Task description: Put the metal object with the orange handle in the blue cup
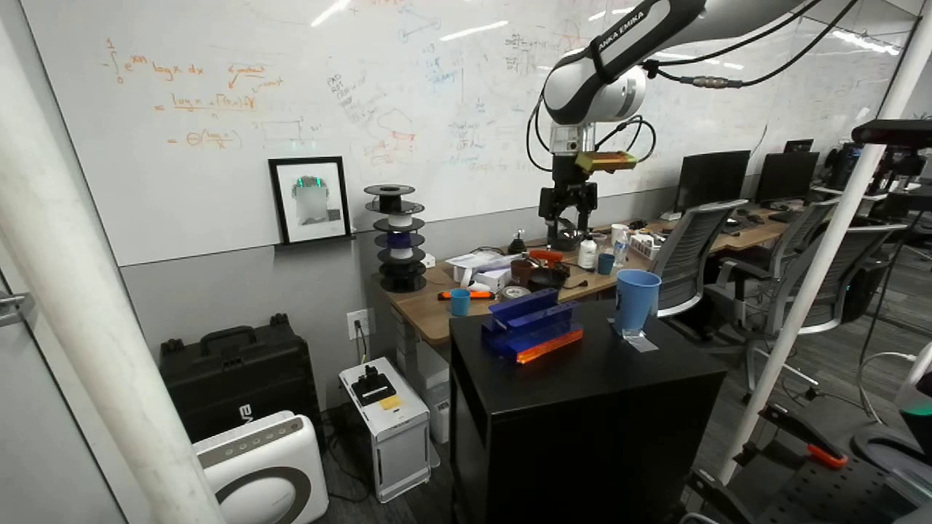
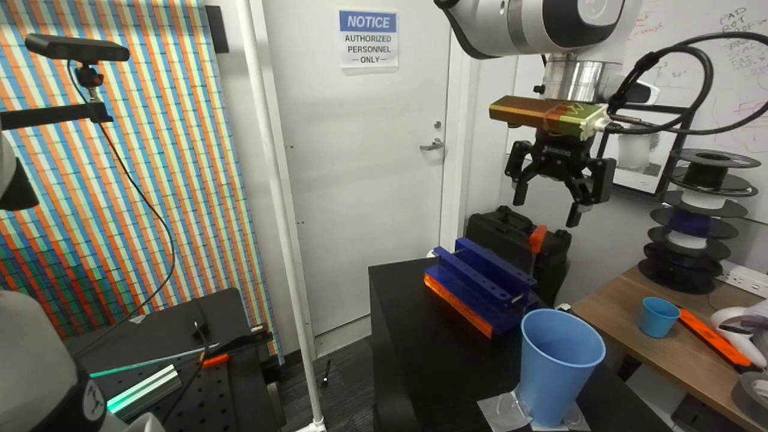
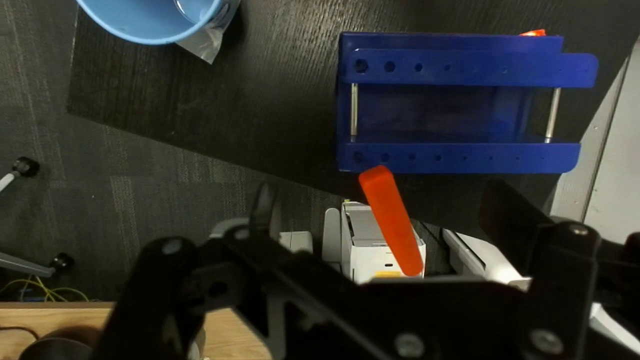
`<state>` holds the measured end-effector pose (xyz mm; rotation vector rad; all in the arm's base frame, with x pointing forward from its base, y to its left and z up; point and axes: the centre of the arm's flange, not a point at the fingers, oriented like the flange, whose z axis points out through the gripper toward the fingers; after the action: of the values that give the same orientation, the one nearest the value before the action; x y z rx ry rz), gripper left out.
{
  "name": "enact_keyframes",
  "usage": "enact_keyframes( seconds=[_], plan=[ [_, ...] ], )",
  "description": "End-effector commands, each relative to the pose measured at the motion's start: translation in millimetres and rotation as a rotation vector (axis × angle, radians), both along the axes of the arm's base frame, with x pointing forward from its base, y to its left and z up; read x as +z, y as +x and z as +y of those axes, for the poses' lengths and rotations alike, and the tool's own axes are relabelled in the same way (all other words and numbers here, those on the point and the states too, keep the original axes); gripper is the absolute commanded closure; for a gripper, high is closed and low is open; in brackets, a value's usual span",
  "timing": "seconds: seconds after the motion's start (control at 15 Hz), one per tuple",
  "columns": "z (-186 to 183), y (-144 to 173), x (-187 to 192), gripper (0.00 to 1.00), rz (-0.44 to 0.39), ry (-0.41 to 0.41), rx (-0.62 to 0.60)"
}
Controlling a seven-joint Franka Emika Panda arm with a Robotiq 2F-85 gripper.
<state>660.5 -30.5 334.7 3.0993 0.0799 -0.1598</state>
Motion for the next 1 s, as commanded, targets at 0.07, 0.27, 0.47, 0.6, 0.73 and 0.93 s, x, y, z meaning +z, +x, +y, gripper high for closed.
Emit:
enact_keyframes(
  seconds=[0.07, 0.27, 0.47, 0.6, 0.73, 0.93],
  plan=[
    [1.7, 32.7, -25.0, 0.0, -0.003, -0.042, 0.03],
    [7.6, 41.8, -44.8, 0.0, -0.004, -0.039, 0.039],
    [15.5, 47.7, -59.5, 0.26, 0.001, -0.04, 0.057],
    [19.9, 49.1, -63.6, 0.42, 0.011, -0.032, 0.063],
    [22.6, 49.9, -62.9, 0.58, 0.011, -0.03, 0.065],
    [19.2, 51.3, -58.7, 0.81, 0.005, -0.027, 0.062]
  ],
)
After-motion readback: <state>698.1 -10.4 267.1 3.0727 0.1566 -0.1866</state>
